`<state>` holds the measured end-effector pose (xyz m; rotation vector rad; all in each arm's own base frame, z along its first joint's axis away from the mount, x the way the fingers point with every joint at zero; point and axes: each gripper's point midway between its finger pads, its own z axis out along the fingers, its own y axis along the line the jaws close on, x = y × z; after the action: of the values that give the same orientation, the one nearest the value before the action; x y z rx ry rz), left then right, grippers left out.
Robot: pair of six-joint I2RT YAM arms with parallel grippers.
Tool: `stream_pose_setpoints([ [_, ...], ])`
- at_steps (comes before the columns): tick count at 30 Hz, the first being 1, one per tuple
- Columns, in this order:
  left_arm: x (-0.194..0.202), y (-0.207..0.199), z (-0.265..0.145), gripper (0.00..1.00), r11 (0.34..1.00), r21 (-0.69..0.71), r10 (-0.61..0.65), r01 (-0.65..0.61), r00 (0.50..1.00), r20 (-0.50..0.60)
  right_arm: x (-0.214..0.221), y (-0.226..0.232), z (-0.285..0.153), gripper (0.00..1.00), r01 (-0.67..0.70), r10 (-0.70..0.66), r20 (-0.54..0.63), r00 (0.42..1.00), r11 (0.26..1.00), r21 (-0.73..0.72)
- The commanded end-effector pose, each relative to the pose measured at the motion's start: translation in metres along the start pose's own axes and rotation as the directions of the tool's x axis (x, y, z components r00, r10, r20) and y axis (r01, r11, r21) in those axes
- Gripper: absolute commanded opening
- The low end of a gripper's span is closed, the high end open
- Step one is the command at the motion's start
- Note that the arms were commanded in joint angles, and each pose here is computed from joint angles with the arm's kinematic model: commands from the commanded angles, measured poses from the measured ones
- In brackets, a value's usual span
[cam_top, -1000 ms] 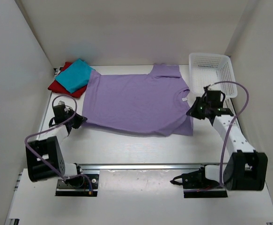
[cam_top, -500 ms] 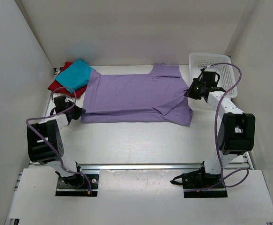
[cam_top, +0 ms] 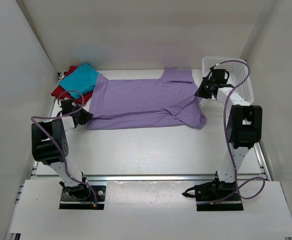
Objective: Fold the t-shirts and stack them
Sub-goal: Fold the flattened tshirt in 1/3 of the way
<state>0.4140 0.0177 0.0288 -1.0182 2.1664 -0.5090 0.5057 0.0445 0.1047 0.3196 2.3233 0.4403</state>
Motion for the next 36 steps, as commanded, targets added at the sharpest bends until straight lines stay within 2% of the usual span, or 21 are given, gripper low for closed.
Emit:
stream_pose_setpoints([
  [1,-0.023,-0.018,-0.009,0.39,0.998,0.068,-0.007,0.002,0.997,0.073,-0.035,0.008,0.005,0.05,0.048,-0.047,0.088,0.995,0.999,-0.009],
  [2,-0.026,-0.021,-0.014,0.53,0.997,0.079,-0.004,-0.002,0.996,0.086,-0.035,0.008,0.009,0.07,0.050,-0.049,0.081,0.995,0.999,-0.009],
  [3,-0.028,-0.020,-0.017,0.55,0.997,0.070,0.004,-0.010,0.996,0.093,-0.043,0.012,0.007,0.12,0.052,-0.050,0.097,0.994,0.998,-0.018],
  [5,-0.035,-0.024,-0.029,0.56,0.996,0.085,0.006,-0.016,0.993,0.117,-0.050,0.019,0.003,0.21,0.056,-0.054,0.098,0.994,0.998,-0.025],
  [7,-0.038,-0.018,-0.042,0.52,0.997,0.077,-0.002,-0.010,0.988,0.156,-0.053,0.026,-0.005,0.27,0.063,-0.058,0.114,0.992,0.997,-0.039],
  [11,-0.006,-0.004,-0.064,0.53,0.997,0.073,-0.009,-0.002,0.988,0.155,-0.055,0.037,-0.037,0.38,0.048,-0.037,0.175,0.984,0.997,-0.061],
  [12,0.005,0.003,-0.068,0.55,0.997,0.079,-0.021,0.009,0.989,0.148,-0.062,0.044,-0.051,0.33,0.051,-0.033,0.220,0.975,0.996,-0.074],
  [13,0.015,0.007,-0.068,0.55,0.996,0.086,-0.045,0.034,0.992,0.121,-0.044,0.038,-0.051,0.27,0.038,-0.023,0.196,0.980,0.997,-0.073],
  [14,0.028,0.015,-0.069,0.55,0.994,0.093,-0.061,0.052,0.993,0.097,-0.031,0.047,-0.058,0.12,0.030,-0.007,0.207,0.978,0.994,-0.106],
  [15,0.039,0.027,-0.068,0.56,0.995,0.072,-0.071,0.065,0.994,0.081,-0.037,0.061,-0.073,0.00,0.039,0.002,0.255,0.967,0.987,-0.156],
  [17,0.043,0.032,-0.066,0.57,0.997,0.056,-0.062,0.058,0.995,0.075,0.003,0.057,-0.072,0.00,0.005,0.030,0.202,0.979,0.985,-0.170],
  [19,0.046,0.036,-0.061,0.57,0.998,0.033,-0.056,0.054,0.997,0.060,0.014,0.066,-0.079,0.00,0.004,0.041,0.216,0.976,0.979,-0.206],
  [20,0.047,0.039,-0.058,0.55,0.998,0.020,-0.067,0.066,0.996,0.056,0.021,0.071,-0.084,0.00,0.002,0.050,0.224,0.973,0.974,-0.225],
  [22,0.045,0.037,-0.053,0.49,0.998,0.023,-0.059,0.058,0.997,0.054,0.039,0.076,-0.086,0.06,-0.016,0.069,0.203,0.977,0.968,-0.251],
  [25,0.041,0.032,-0.041,0.33,0.998,0.024,-0.063,0.062,0.997,0.042,0.064,0.065,-0.086,0.23,-0.068,0.113,0.179,0.977,0.968,-0.240],
  [26,0.041,0.033,-0.038,0.30,0.997,0.026,-0.072,0.071,0.997,0.036,0.072,0.047,-0.081,0.29,-0.098,0.132,0.170,0.977,0.976,-0.194],
  [28,0.035,0.023,-0.033,0.17,0.996,0.053,-0.072,0.070,0.996,0.046,0.086,0.016,-0.084,0.35,-0.150,0.169,0.168,0.971,0.982,-0.118],
  [32,0.032,0.016,-0.030,0.02,0.996,0.055,-0.066,0.063,0.996,0.054,0.103,-0.015,-0.091,0.38,-0.160,0.158,0.198,0.967,0.987,-0.010],
  [36,0.029,0.017,-0.029,0.00,0.994,0.075,-0.090,0.085,0.994,0.066,0.112,-0.032,-0.089,0.41,-0.149,0.136,0.185,0.973,0.987,0.056],
])
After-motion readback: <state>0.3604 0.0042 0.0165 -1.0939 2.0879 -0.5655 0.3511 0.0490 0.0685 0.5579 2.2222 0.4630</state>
